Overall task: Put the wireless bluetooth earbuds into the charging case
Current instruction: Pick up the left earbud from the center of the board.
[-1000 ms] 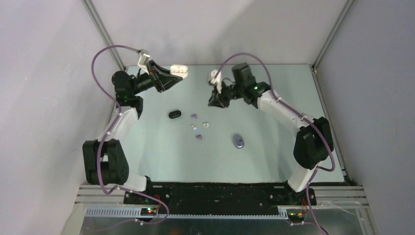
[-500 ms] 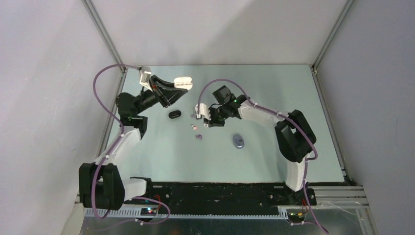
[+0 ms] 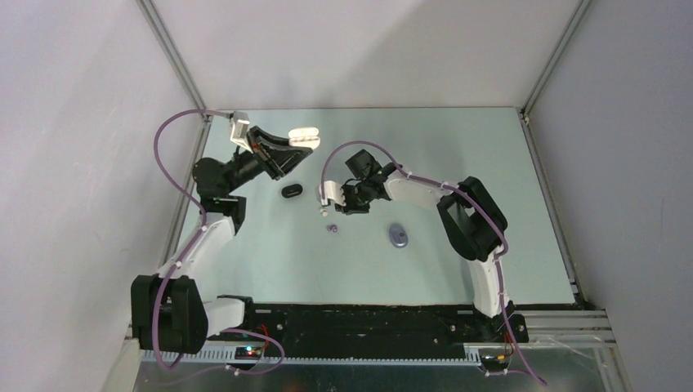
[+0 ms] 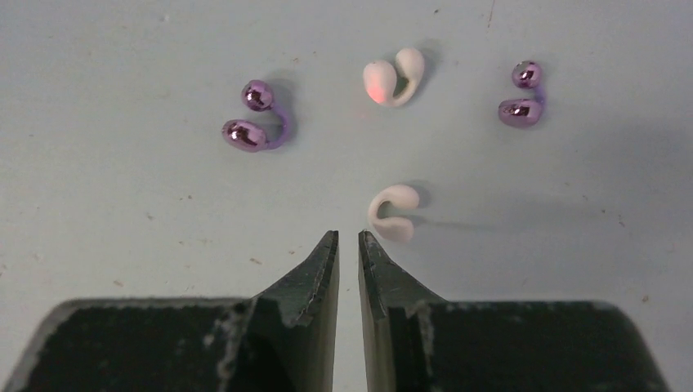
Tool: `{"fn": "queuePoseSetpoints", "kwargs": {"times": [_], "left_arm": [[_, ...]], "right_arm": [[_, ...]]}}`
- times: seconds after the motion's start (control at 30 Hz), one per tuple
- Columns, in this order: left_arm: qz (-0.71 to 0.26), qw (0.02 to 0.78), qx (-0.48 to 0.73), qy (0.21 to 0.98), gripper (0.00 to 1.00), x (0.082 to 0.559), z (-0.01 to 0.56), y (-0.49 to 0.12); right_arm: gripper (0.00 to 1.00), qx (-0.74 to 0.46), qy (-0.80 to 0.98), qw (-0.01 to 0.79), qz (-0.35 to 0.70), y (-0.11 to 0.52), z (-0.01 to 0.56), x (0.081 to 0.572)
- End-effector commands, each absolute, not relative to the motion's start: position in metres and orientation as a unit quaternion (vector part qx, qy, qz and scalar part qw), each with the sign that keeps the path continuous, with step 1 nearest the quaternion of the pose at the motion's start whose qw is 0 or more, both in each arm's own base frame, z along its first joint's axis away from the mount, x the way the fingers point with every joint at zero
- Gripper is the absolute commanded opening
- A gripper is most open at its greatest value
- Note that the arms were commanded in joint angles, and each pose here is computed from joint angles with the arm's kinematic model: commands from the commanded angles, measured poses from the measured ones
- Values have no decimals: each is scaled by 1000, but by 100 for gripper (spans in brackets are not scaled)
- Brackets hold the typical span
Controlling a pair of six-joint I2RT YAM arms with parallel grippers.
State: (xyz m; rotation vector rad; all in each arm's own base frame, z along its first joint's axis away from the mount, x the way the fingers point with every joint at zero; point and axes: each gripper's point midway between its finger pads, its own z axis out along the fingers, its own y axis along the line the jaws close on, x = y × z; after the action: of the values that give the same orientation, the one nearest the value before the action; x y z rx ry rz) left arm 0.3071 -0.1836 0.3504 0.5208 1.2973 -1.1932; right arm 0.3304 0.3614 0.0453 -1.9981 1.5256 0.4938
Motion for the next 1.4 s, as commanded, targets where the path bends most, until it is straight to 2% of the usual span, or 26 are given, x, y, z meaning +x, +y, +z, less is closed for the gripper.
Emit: {"fn": "queuePoseSetpoints", "kwargs": {"times": [0.0,0.77,1.07,1.23,1.37], "left_arm": [[-511,629,235,538,0,299,367,-183],[-507,625,243,541,0,298,363,-184],[-506,626,243,541,0,299,364,-184],[-506,625,243,543,0,298,362,-185],[-507,624,246,541,0,297,363,-186]], "right_arm": [[19,-752,551,312,182,380,59,342],[25,-749,566,307,157,381,37,354],[27,-737,572,340,120,384,45,374],[24,-731,576,350,110,384,49,380],[16,-725,580,354,116,384,56,378]]}}
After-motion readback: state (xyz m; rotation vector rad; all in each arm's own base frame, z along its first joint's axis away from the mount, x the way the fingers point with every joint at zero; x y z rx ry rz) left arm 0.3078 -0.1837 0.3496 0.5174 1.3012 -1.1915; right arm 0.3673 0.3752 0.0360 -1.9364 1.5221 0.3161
